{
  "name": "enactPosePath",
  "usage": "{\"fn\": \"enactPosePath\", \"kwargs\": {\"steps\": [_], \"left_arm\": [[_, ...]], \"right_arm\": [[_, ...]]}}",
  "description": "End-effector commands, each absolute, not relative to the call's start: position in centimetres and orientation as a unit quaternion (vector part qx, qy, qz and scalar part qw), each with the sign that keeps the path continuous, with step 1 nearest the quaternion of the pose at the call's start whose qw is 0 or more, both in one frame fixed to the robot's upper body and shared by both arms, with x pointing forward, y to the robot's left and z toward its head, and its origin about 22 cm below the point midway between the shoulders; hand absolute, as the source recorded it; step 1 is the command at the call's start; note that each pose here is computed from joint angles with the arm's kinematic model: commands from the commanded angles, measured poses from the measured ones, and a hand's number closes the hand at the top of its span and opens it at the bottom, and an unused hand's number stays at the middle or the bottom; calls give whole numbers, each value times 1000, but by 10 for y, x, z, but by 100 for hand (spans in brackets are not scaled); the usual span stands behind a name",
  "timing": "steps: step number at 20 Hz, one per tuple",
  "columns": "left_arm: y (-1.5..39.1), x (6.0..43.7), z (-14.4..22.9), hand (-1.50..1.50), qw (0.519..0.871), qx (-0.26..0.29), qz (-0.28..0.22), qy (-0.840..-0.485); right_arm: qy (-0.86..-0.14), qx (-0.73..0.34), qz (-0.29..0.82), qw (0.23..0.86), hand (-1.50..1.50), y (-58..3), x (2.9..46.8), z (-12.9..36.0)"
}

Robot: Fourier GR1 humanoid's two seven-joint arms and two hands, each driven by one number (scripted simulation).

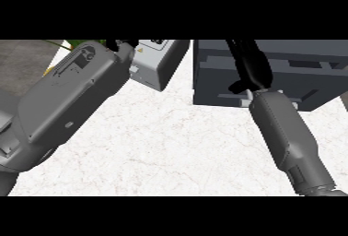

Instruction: Pick up the can, place it into the drawer and close the drawer

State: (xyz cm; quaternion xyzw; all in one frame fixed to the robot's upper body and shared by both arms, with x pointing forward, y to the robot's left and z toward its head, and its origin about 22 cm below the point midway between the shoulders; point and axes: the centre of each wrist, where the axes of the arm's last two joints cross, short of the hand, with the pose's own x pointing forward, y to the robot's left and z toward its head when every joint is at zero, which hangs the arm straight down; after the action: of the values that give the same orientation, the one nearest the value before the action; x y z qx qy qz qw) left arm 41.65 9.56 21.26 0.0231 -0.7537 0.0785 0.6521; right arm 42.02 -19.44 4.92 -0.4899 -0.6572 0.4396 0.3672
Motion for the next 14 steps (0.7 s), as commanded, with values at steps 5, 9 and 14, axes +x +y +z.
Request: {"fn": "enactPosePath", "kwargs": {"steps": [5, 9, 14], "left_arm": [[96, 407, 220, -150, 651, 27, 82, -754], [104, 402, 221, -150, 649, 21, 65, -758], [110, 395, 216, -150, 646, 17, 63, -760]], "right_arm": [[-651, -513, 415, 375, -150, -201, 437, 48], [-654, -528, 398, 368, -150, -203, 451, 73], [-653, -547, 383, 357, -150, -204, 456, 79]]}}
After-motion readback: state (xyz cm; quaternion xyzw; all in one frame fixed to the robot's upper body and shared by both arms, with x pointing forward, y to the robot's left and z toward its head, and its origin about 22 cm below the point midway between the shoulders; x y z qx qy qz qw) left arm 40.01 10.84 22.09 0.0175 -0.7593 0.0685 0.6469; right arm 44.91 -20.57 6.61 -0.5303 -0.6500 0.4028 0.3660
